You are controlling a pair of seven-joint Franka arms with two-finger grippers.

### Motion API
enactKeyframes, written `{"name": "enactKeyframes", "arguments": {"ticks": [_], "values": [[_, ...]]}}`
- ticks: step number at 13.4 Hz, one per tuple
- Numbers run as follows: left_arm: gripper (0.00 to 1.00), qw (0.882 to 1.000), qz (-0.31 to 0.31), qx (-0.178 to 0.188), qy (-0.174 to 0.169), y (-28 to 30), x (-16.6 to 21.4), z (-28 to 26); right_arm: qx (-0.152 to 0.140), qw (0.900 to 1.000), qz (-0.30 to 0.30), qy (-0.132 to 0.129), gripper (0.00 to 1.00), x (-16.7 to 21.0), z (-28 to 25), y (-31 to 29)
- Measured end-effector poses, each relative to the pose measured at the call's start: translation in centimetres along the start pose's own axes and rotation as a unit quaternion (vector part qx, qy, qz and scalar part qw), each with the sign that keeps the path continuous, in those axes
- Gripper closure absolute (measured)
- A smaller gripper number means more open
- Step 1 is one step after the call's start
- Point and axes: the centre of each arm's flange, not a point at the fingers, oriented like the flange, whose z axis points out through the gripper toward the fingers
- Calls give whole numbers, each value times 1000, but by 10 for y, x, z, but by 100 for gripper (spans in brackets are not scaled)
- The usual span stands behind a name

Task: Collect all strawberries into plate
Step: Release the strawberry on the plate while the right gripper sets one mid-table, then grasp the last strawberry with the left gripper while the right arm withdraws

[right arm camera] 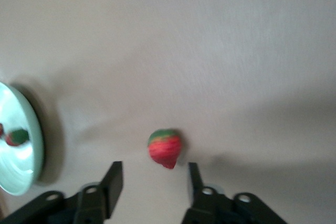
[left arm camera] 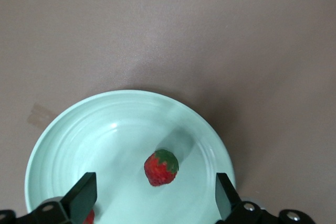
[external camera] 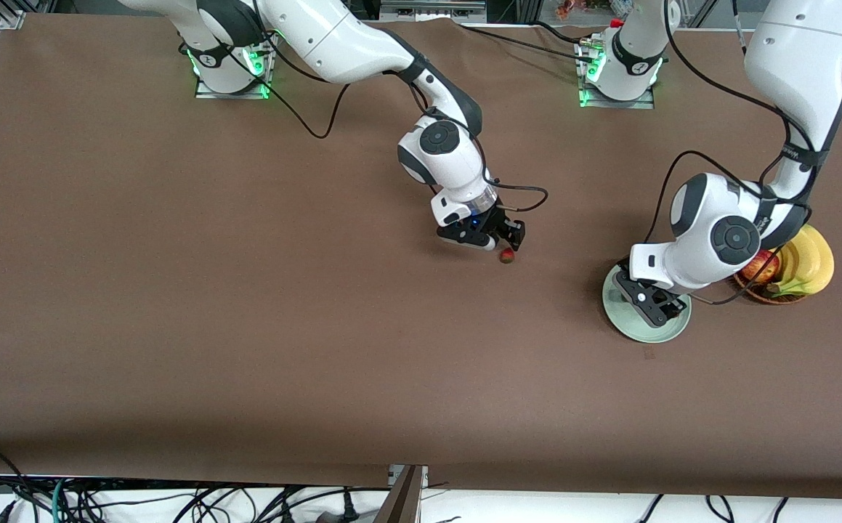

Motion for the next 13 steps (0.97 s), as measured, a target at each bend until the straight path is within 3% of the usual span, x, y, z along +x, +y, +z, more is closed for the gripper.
{"name": "enactKeyframes", "arguments": {"ticks": [2, 5, 6, 9, 11, 13], "values": [[0, 998, -54, -25, 7, 9, 5, -27, -36, 999, 10, 7, 14, 44, -32, -9], [0, 987, -149, -61, 22, 34, 23, -47, -104, 994, -27, -5, 11, 131, -121, -12], [0, 979, -191, -68, 21, 50, 35, -48, -124, 991, -42, -14, 2, 160, -155, -7], [0, 945, -316, -87, 3, 103, 67, -48, -169, 983, -59, -49, 0, 246, -255, 30], [0, 922, -375, -92, -21, 142, 80, -35, -185, 977, -72, -74, 0, 282, -312, 56], [0, 911, -405, -71, -43, 193, 97, -22, -183, 977, -79, -77, 0, 301, -367, 77]]}}
